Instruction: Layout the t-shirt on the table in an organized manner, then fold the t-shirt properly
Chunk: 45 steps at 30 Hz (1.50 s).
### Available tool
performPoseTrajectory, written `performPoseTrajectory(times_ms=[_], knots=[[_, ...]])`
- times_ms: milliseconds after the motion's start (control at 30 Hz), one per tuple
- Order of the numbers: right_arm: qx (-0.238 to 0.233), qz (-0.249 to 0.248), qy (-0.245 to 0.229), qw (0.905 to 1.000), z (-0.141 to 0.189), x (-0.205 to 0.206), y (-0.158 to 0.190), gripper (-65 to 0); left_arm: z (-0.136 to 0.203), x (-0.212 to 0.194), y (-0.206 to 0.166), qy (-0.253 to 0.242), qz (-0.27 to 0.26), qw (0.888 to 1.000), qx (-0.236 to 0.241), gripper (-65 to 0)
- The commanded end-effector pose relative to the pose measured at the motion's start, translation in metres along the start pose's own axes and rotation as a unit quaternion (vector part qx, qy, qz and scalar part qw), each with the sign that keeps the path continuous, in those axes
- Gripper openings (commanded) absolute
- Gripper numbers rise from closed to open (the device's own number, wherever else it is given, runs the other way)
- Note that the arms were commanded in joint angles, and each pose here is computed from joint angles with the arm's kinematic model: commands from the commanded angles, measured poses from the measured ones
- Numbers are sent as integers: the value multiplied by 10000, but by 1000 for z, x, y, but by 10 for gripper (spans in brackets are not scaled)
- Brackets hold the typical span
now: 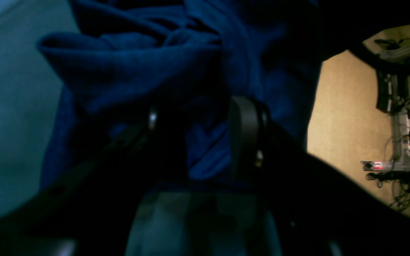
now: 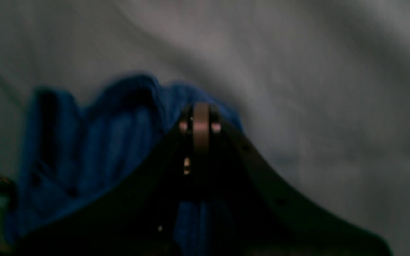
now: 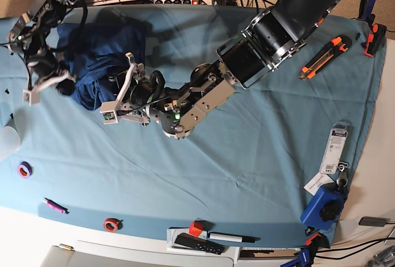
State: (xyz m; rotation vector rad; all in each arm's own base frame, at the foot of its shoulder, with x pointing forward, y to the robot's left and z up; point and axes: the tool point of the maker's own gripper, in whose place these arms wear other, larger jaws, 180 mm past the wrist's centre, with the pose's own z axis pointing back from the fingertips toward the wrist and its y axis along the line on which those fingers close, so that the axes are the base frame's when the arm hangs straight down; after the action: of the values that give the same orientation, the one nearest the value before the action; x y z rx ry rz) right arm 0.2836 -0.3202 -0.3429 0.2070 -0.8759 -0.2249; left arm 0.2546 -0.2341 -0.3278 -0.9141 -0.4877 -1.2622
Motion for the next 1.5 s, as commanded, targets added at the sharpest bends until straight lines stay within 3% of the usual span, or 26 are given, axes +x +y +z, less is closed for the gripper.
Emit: performPoseTrajectory(times_ms=[0, 200, 567, 633, 700, 867, 1067, 1467], knots=[[1, 128, -346, 9993, 4, 25, 0, -650, 2, 28, -7, -307, -187, 9993, -87, -416], [-35, 171, -428, 9989, 2, 35, 1, -650, 2, 27, -5, -284, -198, 9994, -54, -416], [-239, 234, -162, 9993, 2, 24, -7, -650, 1, 25, 14, -299, -98, 9981, 532, -424], [-233, 227, -162, 9993, 1, 23, -6, -650, -3, 18, 12, -252, -70, 9983, 527, -512], [-235, 230, -163, 9993, 1, 23, -7, -650, -7, 14, 8, -277, -21, 9985, 477, -650], [-242, 229, -135, 9994, 1, 22, -7, -650, -9, 9, 7, -264, -19, 9985, 488, -650], [-485, -85, -130, 9987, 2, 22, -16, -650, 4, 9, 42, -40, -48, 9911, 1326, -650], [-720, -148, -183, 9971, 3, 23, -24, -650, 39, 20, 78, -516, 614, 9819, 1714, -650]])
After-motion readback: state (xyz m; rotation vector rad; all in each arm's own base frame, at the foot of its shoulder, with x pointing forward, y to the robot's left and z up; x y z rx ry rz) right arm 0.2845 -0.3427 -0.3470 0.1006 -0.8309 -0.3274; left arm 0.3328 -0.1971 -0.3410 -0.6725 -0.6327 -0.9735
